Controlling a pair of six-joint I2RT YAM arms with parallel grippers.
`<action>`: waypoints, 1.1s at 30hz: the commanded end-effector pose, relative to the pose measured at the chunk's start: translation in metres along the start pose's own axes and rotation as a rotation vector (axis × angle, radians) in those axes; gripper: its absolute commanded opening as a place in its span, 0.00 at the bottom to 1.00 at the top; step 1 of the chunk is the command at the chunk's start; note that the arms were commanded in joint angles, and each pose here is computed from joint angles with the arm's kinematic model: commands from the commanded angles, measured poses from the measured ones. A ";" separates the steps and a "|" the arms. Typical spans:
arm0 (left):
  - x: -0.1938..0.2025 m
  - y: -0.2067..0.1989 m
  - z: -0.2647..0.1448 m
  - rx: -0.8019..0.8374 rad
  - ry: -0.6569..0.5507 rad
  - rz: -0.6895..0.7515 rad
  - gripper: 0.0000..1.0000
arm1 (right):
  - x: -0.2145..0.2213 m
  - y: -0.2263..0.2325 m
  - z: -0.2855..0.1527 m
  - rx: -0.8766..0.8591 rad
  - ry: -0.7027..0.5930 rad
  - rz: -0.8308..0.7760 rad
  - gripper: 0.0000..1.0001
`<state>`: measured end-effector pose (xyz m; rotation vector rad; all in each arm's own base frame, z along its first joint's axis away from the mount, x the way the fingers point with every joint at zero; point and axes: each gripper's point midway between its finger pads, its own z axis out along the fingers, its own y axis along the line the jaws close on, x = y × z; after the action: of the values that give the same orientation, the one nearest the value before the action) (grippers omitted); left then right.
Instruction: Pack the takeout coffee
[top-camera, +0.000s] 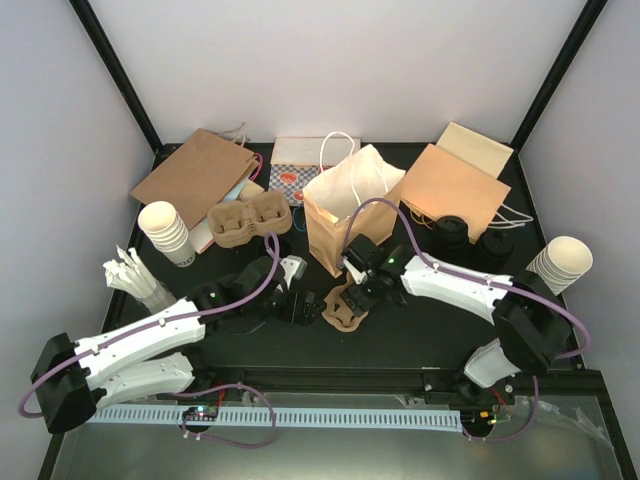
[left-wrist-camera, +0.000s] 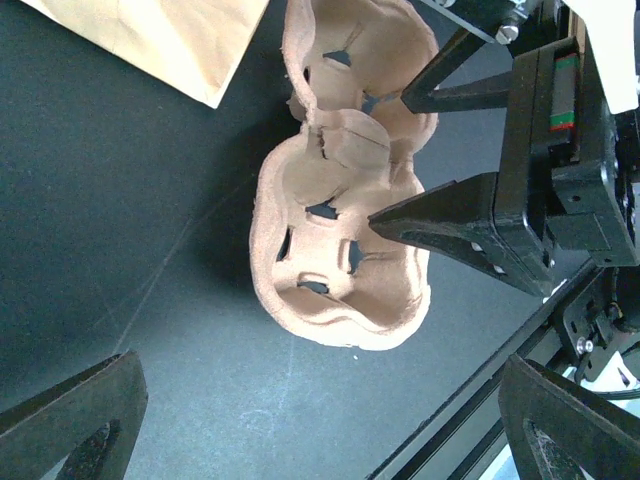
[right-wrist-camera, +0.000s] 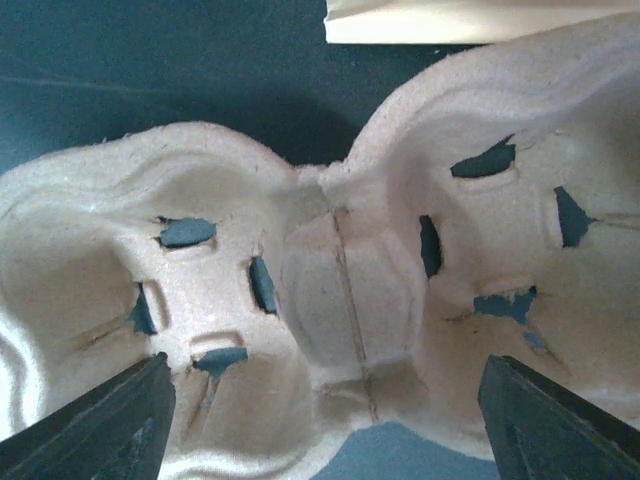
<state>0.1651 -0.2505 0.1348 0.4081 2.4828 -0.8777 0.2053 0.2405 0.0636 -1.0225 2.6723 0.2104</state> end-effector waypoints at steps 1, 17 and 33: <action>-0.015 -0.006 -0.012 0.004 -0.049 0.011 0.99 | -0.019 0.000 0.001 0.024 -0.039 -0.023 0.84; -0.018 -0.001 -0.017 -0.003 -0.083 -0.024 0.99 | -0.018 0.008 0.027 0.001 0.001 0.008 0.79; -0.019 -0.002 -0.016 0.006 -0.081 -0.026 0.99 | 0.018 0.057 0.006 -0.091 -0.010 0.110 0.82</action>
<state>0.1693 -0.2436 0.1452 0.3613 2.4489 -0.8805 0.1648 0.2656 0.0419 -0.9638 2.7344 0.2640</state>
